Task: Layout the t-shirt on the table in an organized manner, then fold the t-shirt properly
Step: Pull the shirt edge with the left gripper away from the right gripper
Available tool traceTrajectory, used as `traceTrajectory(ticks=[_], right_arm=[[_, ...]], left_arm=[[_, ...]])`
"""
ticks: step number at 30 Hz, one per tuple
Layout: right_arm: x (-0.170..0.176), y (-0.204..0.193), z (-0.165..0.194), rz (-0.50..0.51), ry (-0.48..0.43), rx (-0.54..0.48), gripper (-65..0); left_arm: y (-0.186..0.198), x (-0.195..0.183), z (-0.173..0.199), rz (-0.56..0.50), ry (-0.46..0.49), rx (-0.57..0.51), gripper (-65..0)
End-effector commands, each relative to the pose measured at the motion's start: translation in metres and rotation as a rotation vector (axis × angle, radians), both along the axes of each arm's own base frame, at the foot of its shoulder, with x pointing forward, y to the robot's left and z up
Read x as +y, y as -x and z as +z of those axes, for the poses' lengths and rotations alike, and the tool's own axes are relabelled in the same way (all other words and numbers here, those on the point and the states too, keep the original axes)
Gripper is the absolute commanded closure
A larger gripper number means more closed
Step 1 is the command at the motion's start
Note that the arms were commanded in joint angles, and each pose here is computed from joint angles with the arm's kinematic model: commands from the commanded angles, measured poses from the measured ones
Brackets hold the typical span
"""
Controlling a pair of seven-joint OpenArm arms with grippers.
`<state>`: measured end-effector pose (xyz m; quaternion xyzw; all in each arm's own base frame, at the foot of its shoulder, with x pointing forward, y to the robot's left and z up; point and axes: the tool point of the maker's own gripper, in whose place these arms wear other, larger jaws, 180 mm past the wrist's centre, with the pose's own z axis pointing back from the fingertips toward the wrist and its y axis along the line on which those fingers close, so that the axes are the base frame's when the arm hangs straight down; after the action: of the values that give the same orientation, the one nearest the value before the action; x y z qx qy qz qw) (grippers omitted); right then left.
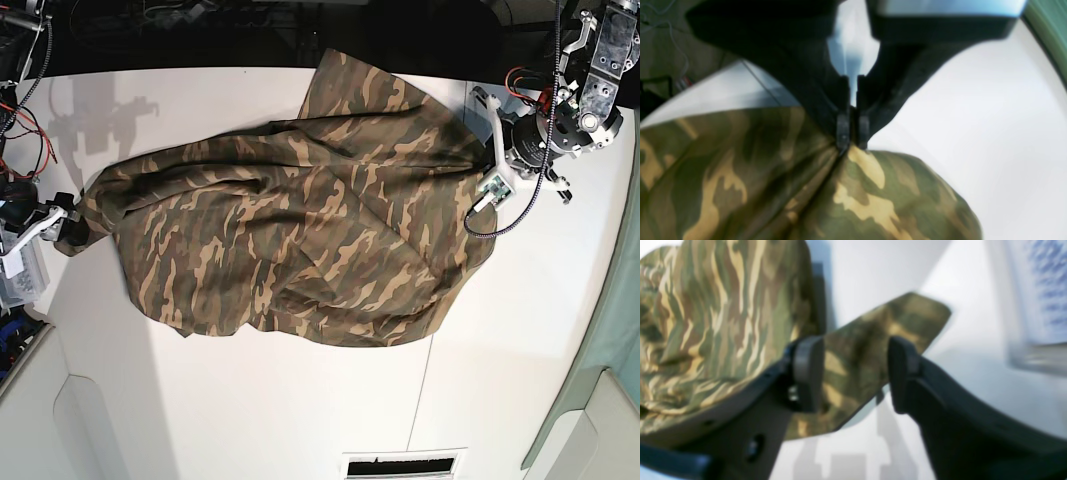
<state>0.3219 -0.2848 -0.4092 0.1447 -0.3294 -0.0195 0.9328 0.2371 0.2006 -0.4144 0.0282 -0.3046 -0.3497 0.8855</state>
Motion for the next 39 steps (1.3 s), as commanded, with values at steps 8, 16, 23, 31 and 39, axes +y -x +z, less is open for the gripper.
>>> traceTrajectory(ticks=[8, 16, 23, 31, 39], right_arm=[[0.002, 0.021, -0.005, -0.008, -0.065, 0.036, -32.5], [0.017, 0.066, -0.031, -0.001, -0.146, 0.113, -32.5], [0.037, 0.071, -0.040, -0.005, -0.198, 0.118, -32.5], [0.074, 0.050, -0.042, -0.006, -0.247, 0.060, -32.5], [0.094, 0.013, -0.039, -0.032, -0.261, 0.014, -0.9]], left_arm=[[-0.020, -0.011, 0.022, 0.040, 0.127, -0.061, -22.6], [-0.005, -0.046, 0.029, 0.012, 0.328, 0.022, -22.6], [0.042, -0.090, 0.015, -0.024, 0.503, 0.145, -22.6], [0.056, -0.115, -0.009, 0.078, 0.511, 0.170, -22.6], [0.069, -0.104, -0.053, 0.165, 0.441, 0.257, -22.3]])
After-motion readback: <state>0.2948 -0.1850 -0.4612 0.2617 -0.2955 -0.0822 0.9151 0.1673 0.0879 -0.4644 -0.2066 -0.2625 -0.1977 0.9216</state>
